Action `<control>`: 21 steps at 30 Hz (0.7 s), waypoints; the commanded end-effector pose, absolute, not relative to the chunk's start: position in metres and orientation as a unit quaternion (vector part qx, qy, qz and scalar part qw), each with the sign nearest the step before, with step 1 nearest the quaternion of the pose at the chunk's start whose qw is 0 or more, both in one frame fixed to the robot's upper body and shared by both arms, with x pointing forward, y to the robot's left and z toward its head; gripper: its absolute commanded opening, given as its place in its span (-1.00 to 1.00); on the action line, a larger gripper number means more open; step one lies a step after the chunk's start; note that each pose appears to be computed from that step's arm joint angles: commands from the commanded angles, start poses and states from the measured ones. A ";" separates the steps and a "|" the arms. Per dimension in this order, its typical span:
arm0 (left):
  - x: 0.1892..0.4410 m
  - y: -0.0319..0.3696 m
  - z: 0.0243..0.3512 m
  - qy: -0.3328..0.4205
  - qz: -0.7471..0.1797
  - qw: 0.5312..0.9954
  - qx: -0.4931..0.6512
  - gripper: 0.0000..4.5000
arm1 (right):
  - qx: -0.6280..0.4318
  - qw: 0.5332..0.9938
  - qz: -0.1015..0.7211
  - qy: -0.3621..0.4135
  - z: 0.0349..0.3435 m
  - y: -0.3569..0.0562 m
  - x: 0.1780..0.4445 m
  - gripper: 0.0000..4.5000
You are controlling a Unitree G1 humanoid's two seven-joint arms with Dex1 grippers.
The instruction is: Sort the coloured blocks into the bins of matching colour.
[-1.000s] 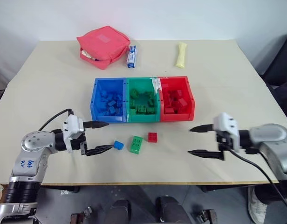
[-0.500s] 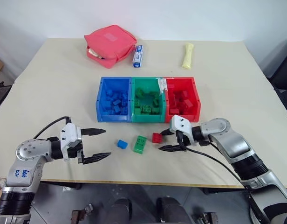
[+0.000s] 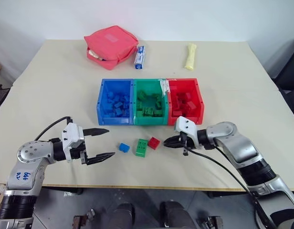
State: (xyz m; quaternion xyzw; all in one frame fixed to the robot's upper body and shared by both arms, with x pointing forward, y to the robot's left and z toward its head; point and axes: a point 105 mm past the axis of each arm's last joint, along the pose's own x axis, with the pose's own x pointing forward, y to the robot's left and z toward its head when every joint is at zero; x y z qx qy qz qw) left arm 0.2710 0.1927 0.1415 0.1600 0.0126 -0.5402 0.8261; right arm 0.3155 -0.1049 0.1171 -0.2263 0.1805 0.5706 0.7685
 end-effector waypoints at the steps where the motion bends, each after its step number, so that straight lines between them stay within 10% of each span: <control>1: 0.269 0.189 0.151 -0.008 -0.547 0.820 0.165 1.00 | -0.210 0.782 0.568 0.146 0.139 -0.104 0.310 -0.14; 4: 0.270 0.189 0.150 -0.007 -0.548 0.820 0.164 1.00 | -0.193 0.786 0.570 0.144 0.143 -0.100 0.305 0.29; 21: 0.267 0.184 0.151 -0.006 -0.563 0.811 0.157 1.00 | -0.193 0.806 0.539 0.151 0.105 -0.062 0.308 0.29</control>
